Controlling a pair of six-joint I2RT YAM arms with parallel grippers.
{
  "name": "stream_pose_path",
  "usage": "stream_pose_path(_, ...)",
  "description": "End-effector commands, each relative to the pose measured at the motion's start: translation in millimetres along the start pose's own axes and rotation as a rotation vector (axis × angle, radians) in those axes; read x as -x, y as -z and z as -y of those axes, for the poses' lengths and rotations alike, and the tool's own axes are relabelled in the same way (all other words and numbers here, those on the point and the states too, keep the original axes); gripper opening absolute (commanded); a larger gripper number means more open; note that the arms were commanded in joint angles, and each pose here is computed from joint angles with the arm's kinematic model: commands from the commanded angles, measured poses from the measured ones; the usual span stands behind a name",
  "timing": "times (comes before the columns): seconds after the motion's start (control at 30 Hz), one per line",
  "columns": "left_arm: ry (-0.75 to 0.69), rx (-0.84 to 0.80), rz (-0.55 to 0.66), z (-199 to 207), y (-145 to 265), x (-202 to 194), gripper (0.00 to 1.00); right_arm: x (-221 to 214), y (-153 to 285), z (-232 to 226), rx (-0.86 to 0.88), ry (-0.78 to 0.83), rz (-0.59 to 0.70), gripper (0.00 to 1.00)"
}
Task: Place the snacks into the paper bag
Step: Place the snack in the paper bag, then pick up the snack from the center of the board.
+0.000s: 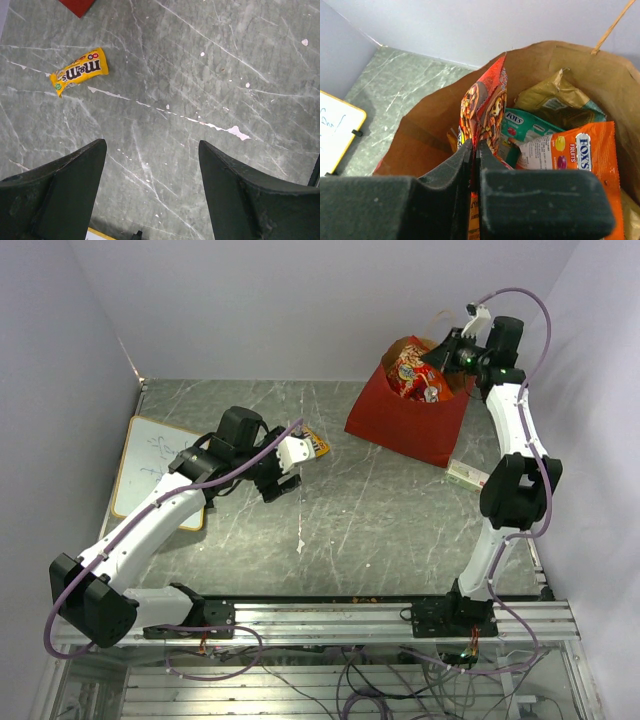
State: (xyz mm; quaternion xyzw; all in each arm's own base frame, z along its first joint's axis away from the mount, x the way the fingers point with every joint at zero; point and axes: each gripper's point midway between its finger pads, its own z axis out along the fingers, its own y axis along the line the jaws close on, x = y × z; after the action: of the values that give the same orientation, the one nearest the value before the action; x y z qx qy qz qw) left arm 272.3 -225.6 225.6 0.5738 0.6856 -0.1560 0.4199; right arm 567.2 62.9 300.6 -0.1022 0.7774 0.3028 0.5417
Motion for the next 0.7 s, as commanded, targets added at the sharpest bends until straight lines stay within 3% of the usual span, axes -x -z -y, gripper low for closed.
stream_pose_path(0.0,-0.011,0.013,0.033,1,2,7,0.85,-2,-1,1,-0.015,-0.02,-0.02,0.1)
stream_pose_path(0.2,-0.014,0.027,0.036,-1,3,6,0.85,-27,-5,19,-0.056,0.001,-0.104,0.34)
stream_pose_path(0.43,-0.007,0.062,0.04,-5,4,5,0.86,-9,13,15,-0.11,0.122,-0.065,0.56)
stream_pose_path(0.67,0.029,0.134,0.006,-18,3,-2,0.87,14,32,13,-0.179,0.225,-0.027,0.69)
